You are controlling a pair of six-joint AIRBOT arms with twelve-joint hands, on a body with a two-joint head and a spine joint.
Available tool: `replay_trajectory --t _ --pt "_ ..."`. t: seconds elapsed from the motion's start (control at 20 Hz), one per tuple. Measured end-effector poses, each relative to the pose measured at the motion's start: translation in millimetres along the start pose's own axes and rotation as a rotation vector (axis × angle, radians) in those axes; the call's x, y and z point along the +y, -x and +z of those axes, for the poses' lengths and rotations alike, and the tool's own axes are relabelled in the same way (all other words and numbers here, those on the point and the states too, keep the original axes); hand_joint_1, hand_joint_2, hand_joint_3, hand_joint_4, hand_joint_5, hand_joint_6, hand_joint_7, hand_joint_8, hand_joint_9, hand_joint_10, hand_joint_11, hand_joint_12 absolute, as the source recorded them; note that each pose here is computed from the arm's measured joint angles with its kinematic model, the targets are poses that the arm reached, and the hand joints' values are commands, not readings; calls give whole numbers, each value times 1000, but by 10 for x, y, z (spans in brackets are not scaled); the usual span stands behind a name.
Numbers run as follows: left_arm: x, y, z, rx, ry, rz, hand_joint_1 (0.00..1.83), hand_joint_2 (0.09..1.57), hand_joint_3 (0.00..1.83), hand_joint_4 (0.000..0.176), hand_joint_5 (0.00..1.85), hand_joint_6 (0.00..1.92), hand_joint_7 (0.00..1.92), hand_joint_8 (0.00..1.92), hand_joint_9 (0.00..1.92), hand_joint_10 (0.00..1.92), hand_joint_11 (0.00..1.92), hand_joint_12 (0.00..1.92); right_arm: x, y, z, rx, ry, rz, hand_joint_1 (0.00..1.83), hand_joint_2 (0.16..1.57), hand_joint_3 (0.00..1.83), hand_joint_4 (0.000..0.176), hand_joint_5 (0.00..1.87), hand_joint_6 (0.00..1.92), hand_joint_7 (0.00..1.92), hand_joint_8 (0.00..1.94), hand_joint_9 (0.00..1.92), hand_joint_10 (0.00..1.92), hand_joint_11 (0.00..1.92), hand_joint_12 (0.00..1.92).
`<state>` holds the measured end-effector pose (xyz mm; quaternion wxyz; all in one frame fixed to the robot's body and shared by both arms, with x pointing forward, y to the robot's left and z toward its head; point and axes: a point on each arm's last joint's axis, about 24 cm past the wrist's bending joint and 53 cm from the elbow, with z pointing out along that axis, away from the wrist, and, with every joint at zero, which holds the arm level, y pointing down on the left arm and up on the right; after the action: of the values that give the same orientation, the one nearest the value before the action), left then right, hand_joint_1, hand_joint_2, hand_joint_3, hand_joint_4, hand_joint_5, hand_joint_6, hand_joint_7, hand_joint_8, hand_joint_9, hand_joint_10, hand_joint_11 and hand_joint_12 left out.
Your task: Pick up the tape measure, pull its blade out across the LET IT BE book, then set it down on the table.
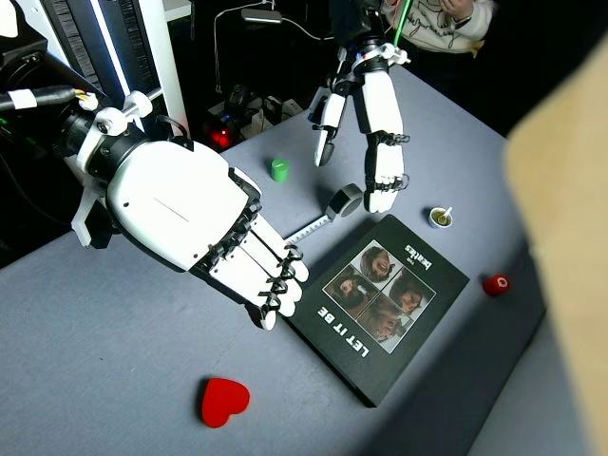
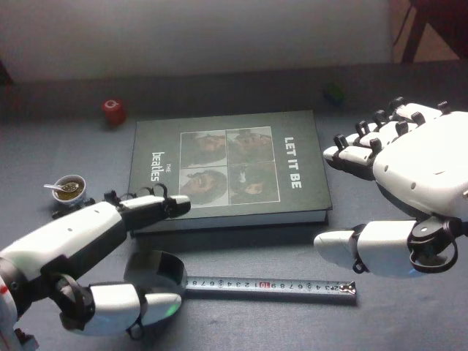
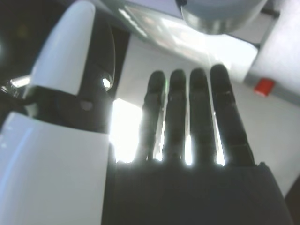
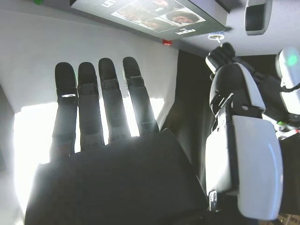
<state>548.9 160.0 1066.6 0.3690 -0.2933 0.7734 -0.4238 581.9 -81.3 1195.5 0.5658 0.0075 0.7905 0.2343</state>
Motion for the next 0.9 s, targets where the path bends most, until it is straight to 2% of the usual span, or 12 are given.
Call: replay_trajectory --t 0.55,0.75,0.9 --pt "232 96 18 -31 22 15 1042 1066 0 7 253 0 250 2 214 1 108 439 -3 6 -1 -1 0 0 71 1084 0 27 203 0 217 0 200 1 0 853" --pt "368 66 -11 -27 43 11 1046 1067 0 0 253 0 247 0 216 1 107 435 0 5 -1 -1 1 0 70 1086 0 28 192 1 222 1 209 3 0 873" --pt "383 92 -11 -34 38 18 1053 1068 0 0 259 3 254 3 217 1 107 433 2 6 -1 -1 2 -1 70 1086 0 27 198 3 224 1 209 3 0 878"
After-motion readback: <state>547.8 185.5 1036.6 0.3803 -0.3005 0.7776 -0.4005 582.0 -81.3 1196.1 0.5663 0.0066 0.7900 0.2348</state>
